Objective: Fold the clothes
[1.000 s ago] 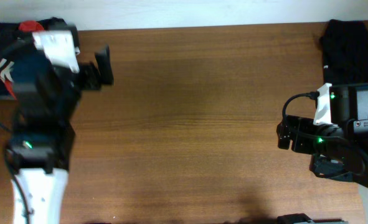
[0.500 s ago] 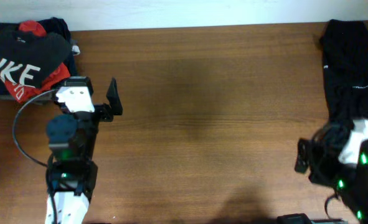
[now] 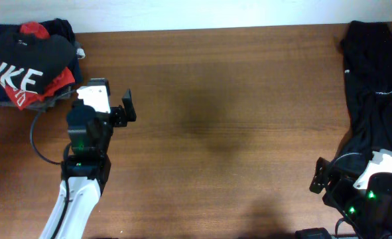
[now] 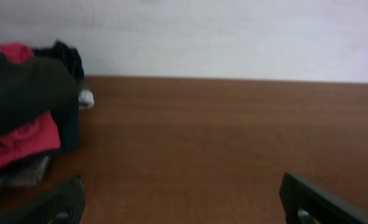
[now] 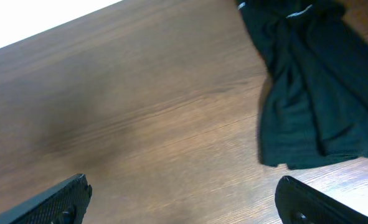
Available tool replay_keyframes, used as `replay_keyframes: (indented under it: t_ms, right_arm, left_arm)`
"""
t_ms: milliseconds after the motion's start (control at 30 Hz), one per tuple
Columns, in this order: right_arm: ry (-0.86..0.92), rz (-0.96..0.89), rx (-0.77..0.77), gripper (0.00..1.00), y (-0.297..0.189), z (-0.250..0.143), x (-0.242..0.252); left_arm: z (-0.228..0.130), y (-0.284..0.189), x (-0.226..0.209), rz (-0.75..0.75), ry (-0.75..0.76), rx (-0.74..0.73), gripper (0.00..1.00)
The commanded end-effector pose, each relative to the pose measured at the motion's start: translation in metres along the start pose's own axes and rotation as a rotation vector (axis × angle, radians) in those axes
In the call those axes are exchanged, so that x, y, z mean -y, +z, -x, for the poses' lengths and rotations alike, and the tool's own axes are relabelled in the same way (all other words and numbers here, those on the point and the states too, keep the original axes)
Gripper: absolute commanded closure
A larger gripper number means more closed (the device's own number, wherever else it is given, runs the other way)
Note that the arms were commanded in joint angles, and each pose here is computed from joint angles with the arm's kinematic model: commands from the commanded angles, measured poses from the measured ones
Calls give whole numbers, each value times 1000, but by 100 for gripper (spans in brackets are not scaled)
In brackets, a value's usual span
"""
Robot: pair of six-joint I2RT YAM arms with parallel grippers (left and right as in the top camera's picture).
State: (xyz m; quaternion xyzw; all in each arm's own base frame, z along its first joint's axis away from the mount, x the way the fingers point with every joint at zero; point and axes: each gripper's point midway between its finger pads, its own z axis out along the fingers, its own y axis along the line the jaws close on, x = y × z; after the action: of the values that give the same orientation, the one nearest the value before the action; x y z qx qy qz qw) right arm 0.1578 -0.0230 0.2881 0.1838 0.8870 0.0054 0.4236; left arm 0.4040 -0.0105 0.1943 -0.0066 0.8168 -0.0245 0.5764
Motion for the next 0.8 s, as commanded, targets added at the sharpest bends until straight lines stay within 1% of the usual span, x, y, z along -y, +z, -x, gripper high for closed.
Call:
replay_keyframes:
  t_ms: [0, 167, 367, 433, 600, 700, 767]
  right_arm:
    - [11, -68, 37, 1, 0, 6, 12]
    - [16, -60, 56, 1, 0, 10, 10]
    - [17, -61, 60, 1, 0, 11, 10]
    - [17, -61, 60, 1, 0, 11, 10]
    - [17, -61, 60, 1, 0, 11, 10]
    - [17, -61, 60, 1, 0, 11, 10]
    - [17, -61, 59, 1, 0, 11, 10]
  left_arm:
    - [-9, 9, -2, 11, -5, -12, 1]
    - [-9, 19, -2, 10, -5, 5, 1]
    - [18, 17, 0, 0, -4, 117, 1]
    - [21, 17, 0, 0, -4, 128, 1]
    - [16, 18, 0, 2, -4, 111, 1]
    - [2, 19, -1, 5, -5, 51, 1]
    - [-14, 19, -1, 8, -5, -13, 1]
